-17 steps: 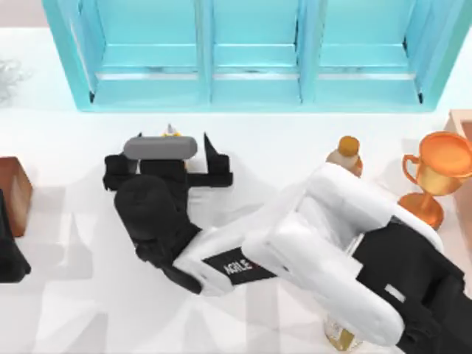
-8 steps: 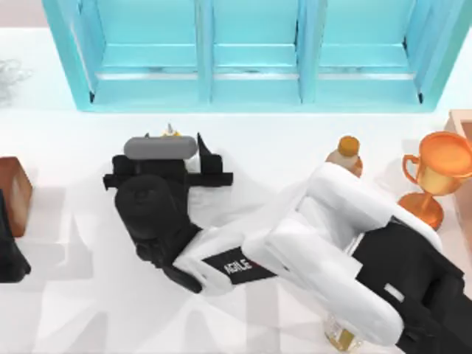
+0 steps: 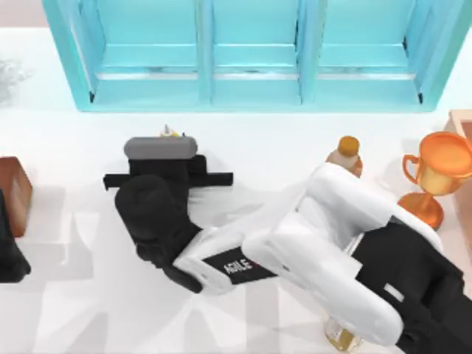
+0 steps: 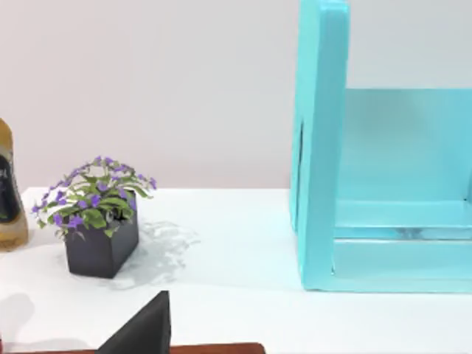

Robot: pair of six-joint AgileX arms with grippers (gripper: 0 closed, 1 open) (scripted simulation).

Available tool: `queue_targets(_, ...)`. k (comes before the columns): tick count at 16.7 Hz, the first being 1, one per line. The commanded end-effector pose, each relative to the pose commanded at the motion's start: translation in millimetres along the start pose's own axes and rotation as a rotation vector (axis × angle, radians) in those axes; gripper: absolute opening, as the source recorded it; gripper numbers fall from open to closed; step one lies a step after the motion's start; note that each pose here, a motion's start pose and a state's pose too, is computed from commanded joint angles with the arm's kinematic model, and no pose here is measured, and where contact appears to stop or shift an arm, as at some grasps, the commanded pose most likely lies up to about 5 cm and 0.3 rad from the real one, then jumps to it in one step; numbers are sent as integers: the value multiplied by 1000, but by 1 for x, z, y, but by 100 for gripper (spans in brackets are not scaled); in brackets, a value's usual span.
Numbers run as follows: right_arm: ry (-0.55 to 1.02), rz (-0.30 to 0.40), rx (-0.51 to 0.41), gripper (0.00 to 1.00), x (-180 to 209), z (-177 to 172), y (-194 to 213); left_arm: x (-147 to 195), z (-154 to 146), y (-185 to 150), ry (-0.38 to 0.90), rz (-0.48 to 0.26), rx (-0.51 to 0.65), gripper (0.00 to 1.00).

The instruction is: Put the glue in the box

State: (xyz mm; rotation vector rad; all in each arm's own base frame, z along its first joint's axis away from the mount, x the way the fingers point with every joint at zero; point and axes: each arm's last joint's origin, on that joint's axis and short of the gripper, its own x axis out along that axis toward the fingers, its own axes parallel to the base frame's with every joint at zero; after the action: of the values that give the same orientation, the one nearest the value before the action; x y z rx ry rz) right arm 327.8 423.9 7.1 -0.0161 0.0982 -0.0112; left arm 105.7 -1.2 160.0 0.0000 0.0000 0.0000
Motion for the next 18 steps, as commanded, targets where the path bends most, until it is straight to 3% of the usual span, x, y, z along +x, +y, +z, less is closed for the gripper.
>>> queue_targets(11, 3, 3, -3, 0, -1, 6, 1, 0, 0, 0, 0, 0, 0, 100)
queue_targets(18, -3, 4, 6, 0, -7, 80, 1, 0, 0, 0, 0, 0, 0, 100)
